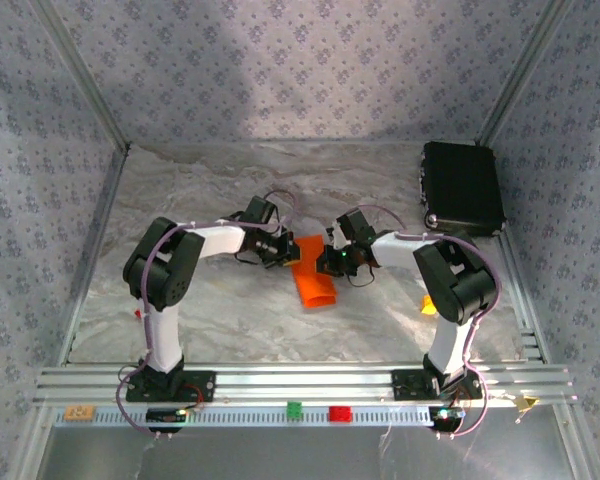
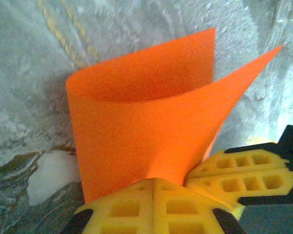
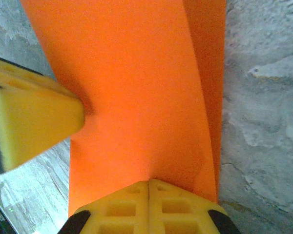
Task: Fold a paper plane with a square sheet of paper (pick it up from the middle)
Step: First fold the square sheet of paper in half at the center of the table.
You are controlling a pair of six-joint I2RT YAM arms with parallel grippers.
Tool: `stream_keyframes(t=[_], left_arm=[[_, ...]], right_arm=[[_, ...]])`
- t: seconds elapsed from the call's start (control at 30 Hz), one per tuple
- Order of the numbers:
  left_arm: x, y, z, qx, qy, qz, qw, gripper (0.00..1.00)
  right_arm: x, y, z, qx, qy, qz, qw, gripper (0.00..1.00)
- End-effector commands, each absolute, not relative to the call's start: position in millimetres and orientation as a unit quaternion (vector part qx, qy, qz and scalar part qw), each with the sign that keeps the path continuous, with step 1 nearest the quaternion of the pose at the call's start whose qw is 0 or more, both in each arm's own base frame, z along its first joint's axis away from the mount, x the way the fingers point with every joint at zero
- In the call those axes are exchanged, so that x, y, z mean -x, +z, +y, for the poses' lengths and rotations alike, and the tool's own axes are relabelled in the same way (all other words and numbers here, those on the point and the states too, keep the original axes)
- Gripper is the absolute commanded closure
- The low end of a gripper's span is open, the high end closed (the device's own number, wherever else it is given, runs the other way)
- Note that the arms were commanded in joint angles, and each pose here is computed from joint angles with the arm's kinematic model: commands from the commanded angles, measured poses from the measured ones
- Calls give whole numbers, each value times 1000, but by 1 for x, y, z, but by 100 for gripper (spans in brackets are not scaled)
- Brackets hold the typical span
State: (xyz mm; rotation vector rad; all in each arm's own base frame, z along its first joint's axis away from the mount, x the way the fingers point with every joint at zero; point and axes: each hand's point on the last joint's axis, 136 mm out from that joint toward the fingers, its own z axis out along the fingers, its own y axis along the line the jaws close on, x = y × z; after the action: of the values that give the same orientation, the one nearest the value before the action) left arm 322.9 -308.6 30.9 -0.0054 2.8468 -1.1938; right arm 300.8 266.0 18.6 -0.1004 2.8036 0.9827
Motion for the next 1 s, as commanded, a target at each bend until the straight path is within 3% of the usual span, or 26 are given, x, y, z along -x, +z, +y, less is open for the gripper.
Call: stream_keyframes(t=[0.0,0.3,0.67,0.97], left_arm=[[-327,17,-302,6,-369,929,22,100],[-321,-15,-282,28,-329,944,4,100],[-345,33,-301,5,-389,921,38,100],[-348,10,-293,23,-379,925,21,100]], right_arm=[[-275,-22,237,5,258,966,34,100],[-274,-23,236,4,256,966,33,100],[-273,-24,234,1,252,967,33,100],[-273,-26,234,1,252,967,31,100]])
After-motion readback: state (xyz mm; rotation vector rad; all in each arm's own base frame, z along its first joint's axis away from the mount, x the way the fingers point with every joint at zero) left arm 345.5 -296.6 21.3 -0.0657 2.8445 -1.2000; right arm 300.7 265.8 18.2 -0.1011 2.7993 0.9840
